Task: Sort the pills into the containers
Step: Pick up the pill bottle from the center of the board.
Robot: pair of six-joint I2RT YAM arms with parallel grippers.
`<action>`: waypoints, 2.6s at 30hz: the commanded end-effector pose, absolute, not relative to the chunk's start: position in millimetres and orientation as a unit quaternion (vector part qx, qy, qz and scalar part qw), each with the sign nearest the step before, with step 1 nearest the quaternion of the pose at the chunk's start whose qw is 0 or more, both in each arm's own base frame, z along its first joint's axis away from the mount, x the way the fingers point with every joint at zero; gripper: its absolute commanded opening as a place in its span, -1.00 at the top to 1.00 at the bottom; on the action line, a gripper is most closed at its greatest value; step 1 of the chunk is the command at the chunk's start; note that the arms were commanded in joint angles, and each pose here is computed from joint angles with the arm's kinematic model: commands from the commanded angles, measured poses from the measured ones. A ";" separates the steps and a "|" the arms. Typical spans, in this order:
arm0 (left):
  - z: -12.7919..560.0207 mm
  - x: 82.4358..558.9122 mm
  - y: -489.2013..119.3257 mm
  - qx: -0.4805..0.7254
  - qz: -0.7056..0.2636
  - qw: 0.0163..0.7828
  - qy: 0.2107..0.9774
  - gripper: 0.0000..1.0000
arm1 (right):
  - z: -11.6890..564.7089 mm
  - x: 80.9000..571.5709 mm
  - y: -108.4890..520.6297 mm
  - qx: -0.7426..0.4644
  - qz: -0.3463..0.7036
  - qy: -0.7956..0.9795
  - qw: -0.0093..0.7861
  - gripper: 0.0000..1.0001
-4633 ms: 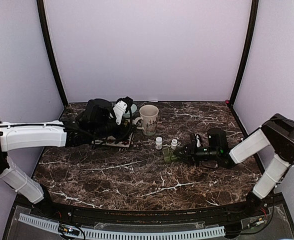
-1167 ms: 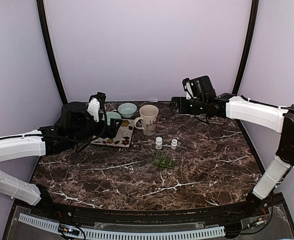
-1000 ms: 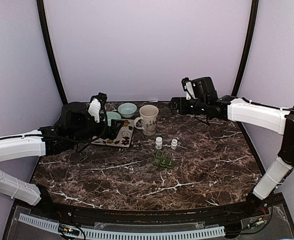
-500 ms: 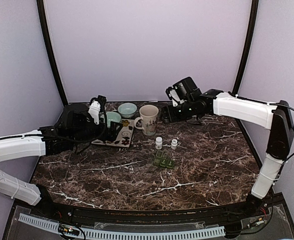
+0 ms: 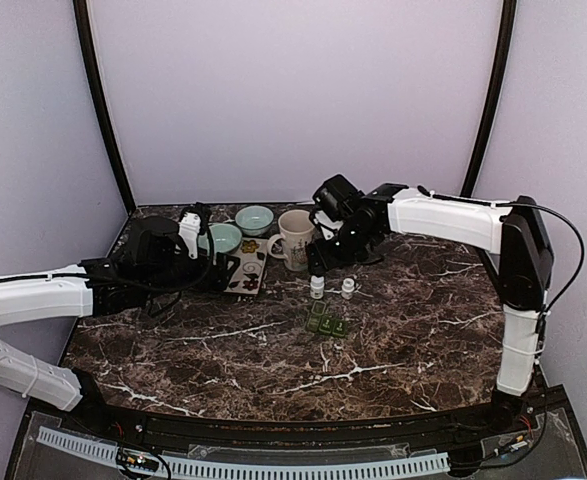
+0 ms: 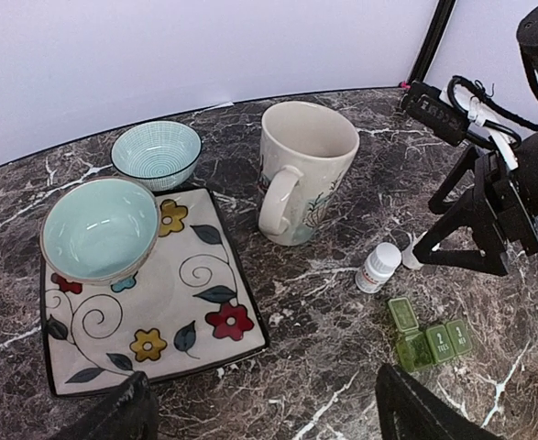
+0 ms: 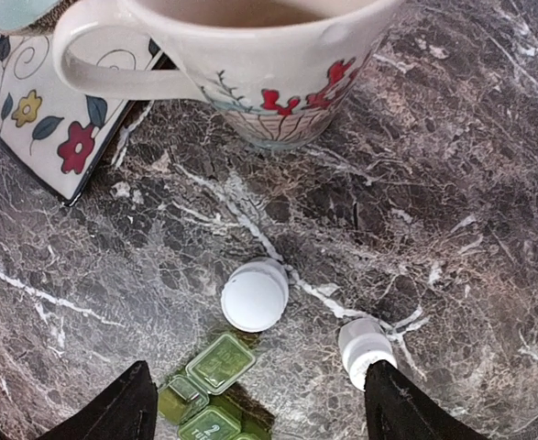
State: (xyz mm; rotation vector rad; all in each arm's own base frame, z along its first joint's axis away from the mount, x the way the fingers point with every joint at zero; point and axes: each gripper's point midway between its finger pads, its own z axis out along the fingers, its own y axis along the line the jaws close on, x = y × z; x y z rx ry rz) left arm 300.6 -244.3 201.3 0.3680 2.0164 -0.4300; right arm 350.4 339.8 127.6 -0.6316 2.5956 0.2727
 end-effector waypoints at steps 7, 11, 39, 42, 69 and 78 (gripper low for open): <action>204.3 296.8 -236.2 0.138 -0.180 0.501 0.835 -0.56 | 109.9 351.5 355.1 -0.251 0.093 0.944 0.192 -0.53; 204.2 296.1 -235.0 0.134 -0.181 0.500 0.836 -0.55 | 102.9 355.1 355.7 -0.256 0.084 0.945 0.184 -0.51; 198.1 289.7 -223.7 0.121 -0.173 0.493 0.844 -0.52 | 69.3 363.9 360.4 -0.260 0.092 0.951 0.139 -0.04; 198.6 288.7 -222.0 0.118 -0.173 0.493 0.844 -0.52 | 68.5 364.6 360.8 -0.260 0.093 0.951 0.139 -0.04; 198.2 290.0 -218.7 0.112 -0.167 0.497 0.844 -0.50 | 96.7 359.1 352.3 -0.224 0.124 0.947 0.196 0.13; 198.5 291.8 -221.3 0.115 -0.165 0.495 0.845 -0.50 | 86.5 360.6 355.4 -0.217 0.132 0.946 0.201 0.11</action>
